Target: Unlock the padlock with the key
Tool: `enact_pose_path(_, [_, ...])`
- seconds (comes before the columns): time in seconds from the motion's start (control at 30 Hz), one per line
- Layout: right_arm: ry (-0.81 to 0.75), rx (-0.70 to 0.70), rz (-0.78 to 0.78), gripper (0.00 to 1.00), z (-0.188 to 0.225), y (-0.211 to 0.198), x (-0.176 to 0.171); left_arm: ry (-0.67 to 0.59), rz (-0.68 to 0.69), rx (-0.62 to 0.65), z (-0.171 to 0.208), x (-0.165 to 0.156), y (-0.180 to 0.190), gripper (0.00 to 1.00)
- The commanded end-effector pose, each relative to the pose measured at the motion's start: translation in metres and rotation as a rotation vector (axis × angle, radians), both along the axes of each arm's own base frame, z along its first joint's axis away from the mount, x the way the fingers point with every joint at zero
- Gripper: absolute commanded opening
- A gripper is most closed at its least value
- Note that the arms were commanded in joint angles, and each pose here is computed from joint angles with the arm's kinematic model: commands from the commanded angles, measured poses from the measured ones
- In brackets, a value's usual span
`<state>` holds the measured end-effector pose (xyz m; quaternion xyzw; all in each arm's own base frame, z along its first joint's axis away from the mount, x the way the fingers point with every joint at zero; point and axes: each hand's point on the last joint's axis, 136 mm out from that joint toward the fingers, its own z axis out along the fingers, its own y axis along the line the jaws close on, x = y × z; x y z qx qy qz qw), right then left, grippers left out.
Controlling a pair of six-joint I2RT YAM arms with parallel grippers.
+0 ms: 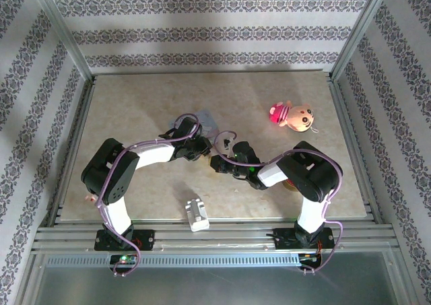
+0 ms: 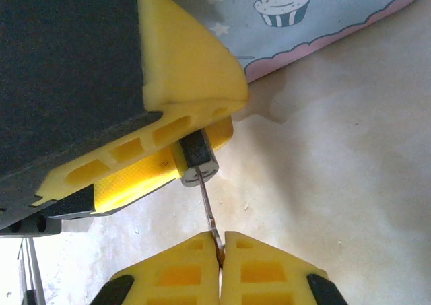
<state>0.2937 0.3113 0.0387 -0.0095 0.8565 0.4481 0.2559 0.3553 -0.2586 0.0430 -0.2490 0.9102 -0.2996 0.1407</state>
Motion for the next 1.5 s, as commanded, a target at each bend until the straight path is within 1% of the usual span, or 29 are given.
enact_pose_path(0.0, [-0.144,0.04,-0.074,0.0,0.041,-0.005,0.029,0.132,-0.069,-0.004,-0.008,-0.038,-0.003,0.04])
enact_pose_path(0.3, [-0.134,0.019,-0.079,0.0,0.043,-0.008,0.03,0.138,-0.072,0.011,-0.011,-0.039,-0.001,0.04])
enact_pose_path(0.57, [-0.143,-0.009,-0.097,0.0,0.047,-0.006,0.032,0.139,-0.074,-0.003,-0.01,-0.038,-0.004,0.04])
enact_pose_path(0.83, [-0.177,-0.167,-0.106,0.0,0.042,0.005,0.029,0.156,-0.065,-0.036,-0.012,-0.04,-0.007,0.04])
enact_pose_path(0.93, [-0.186,-0.183,-0.113,0.0,0.042,0.008,0.03,0.16,-0.066,-0.042,-0.012,-0.041,-0.008,0.04])
enact_pose_path(1.07, [-0.188,-0.2,-0.138,0.0,0.042,0.001,0.033,0.155,-0.071,-0.042,-0.01,-0.042,-0.008,0.04])
enact_pose_path(1.2, [-0.204,-0.224,-0.15,0.0,0.044,-0.007,0.034,0.171,-0.072,-0.051,-0.01,-0.044,-0.009,0.04])
enact_pose_path(1.47, [-0.238,-0.24,-0.091,0.0,0.048,-0.006,0.035,0.24,-0.053,-0.084,-0.015,-0.053,-0.011,0.03])
